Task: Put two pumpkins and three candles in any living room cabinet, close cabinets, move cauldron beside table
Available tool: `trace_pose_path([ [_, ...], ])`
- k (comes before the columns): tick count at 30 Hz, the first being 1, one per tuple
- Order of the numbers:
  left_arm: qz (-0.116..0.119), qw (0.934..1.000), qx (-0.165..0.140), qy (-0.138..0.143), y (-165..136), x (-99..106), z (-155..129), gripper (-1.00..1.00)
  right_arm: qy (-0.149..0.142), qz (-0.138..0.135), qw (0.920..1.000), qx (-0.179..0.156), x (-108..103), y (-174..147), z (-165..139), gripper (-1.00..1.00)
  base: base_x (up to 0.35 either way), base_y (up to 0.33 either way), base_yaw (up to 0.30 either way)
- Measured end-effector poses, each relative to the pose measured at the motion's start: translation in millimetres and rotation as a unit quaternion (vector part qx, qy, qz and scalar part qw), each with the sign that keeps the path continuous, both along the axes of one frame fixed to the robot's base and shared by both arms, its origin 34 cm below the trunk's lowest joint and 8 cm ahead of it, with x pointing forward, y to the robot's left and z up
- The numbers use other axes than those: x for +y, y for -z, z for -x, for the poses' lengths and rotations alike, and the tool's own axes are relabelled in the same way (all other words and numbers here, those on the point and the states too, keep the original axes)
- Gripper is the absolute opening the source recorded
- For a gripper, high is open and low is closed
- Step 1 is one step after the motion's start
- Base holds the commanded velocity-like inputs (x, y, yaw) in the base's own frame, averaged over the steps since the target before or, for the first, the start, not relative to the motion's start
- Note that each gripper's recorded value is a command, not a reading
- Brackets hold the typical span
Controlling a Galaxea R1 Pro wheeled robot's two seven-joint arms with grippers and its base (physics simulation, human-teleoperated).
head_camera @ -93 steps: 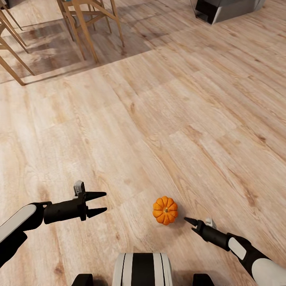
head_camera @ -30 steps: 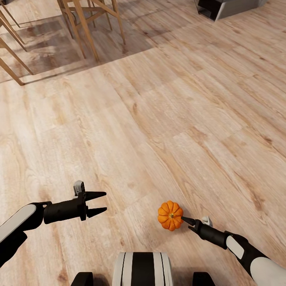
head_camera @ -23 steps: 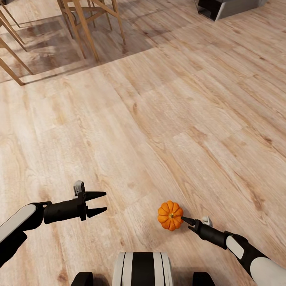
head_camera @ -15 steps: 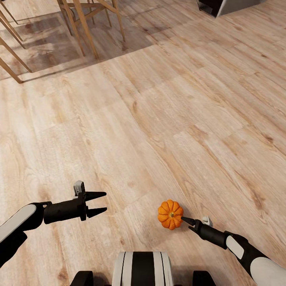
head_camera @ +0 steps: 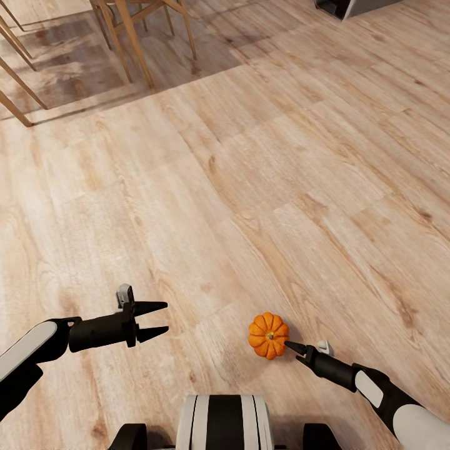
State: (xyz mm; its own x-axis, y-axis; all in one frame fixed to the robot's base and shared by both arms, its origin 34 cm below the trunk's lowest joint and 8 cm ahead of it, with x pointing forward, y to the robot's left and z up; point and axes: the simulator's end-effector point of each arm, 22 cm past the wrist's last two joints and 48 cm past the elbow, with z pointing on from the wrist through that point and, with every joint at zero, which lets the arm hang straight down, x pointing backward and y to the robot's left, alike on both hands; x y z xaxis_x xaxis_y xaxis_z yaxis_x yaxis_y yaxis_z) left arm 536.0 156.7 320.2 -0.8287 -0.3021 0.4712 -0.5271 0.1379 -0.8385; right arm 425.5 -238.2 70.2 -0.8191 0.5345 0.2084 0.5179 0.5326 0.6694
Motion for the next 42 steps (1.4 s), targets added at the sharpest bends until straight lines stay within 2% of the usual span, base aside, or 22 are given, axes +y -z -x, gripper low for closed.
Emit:
trace_pose_path([
  [42,0.001,1.0000,-0.001,0.000,-0.5,-0.4,-0.1,1.00,-0.002,-0.002,1.0000,-0.003,1.4,-0.9,-1.3,1.00,0.007,0.014,0.000],
])
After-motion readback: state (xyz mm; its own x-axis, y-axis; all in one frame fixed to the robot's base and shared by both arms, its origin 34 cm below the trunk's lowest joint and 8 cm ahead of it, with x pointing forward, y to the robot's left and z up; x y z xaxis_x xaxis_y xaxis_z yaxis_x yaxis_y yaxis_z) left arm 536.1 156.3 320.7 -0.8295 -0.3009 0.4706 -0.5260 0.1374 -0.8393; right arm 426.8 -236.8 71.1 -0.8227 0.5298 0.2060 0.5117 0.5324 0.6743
